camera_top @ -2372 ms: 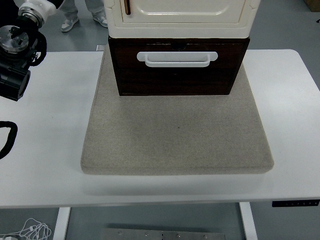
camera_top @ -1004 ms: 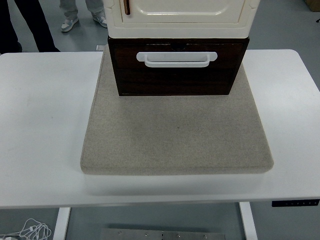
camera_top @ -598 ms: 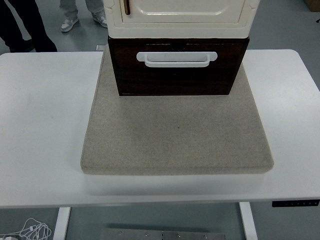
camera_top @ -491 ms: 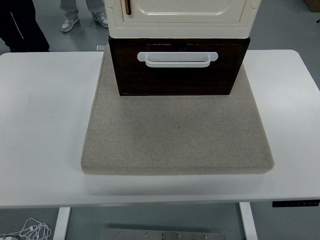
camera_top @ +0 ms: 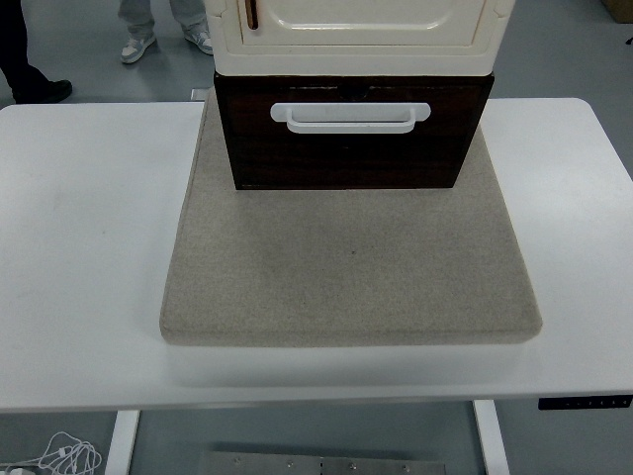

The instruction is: Open the drawer under the combination cabinet

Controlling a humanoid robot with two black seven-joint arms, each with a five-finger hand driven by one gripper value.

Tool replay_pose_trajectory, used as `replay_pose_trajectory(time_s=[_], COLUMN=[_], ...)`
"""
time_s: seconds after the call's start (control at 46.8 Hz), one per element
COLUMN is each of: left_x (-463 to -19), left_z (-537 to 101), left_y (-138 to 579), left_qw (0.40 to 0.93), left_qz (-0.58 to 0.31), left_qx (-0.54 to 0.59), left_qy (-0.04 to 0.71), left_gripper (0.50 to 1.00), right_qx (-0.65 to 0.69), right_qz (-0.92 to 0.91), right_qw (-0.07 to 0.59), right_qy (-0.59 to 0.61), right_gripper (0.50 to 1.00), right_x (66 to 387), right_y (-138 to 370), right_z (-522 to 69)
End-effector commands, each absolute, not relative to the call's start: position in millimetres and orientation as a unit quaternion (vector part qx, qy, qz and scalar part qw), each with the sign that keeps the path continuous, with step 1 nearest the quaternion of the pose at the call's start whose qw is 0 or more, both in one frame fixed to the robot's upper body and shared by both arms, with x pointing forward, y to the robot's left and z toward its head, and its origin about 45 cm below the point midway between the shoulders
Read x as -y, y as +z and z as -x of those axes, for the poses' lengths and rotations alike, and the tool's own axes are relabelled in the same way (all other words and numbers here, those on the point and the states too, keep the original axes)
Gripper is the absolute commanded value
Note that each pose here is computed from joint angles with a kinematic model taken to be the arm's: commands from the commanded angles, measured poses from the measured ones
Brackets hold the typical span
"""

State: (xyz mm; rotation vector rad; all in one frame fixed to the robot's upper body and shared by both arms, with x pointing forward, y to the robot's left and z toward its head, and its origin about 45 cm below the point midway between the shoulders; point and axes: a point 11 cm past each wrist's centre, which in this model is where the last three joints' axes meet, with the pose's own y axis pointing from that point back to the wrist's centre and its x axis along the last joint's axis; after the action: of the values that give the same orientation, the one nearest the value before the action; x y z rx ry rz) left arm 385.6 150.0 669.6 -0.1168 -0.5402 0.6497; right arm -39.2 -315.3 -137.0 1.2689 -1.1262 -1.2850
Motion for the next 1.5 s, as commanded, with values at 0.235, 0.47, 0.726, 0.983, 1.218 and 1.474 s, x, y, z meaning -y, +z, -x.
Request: replay_pose_trajectory(time_s=[0.235, 0.47, 0.726, 0.983, 1.218, 1.474], left_x=[-121.0, -121.2, -122.9, -135.9, -136.6, -127.7], left_z=[-368.5, -365.6, -365.3, -375.3, -381.2, -390.2], left_y=[614.9, 563.8, 542.3, 503.8, 484.1, 474.4], left_qw=[0.915, 0.91, 0.908, 0.894, 0.878, 0.851], left_qz=[-0.096, -0.199, -0.252, -0.325, -0.375, -0.423], left_qx=[0.29, 0.277, 0.265, 0.24, 0.234, 0.256], left_qy=[0.263, 0.235, 0.205, 0.195, 0.186, 0.18], left_gripper=[1.0, 1.0, 1.0, 1.0, 1.0, 1.0], right_qx=[0.463, 0.463, 0.463, 0.463, 0.463, 0.463], right_qz=[-0.521, -0.521, -0.521, -0.521, -0.521, -0.521], right_qw=[0.485, 0.485, 0.485, 0.485, 0.485, 0.485], right_qy=[-0.528, -0.528, -0.528, -0.528, -0.528, -0.528], right_gripper=[0.926, 0.926, 0.926, 0.926, 0.926, 0.926], right_x=[315.3, 315.3, 315.3, 315.3, 315.3, 315.3], right_y=[-137.0, -137.0, -137.0, -137.0, -137.0, -137.0], right_z=[39.2, 39.2, 39.2, 39.2, 39.2, 39.2])
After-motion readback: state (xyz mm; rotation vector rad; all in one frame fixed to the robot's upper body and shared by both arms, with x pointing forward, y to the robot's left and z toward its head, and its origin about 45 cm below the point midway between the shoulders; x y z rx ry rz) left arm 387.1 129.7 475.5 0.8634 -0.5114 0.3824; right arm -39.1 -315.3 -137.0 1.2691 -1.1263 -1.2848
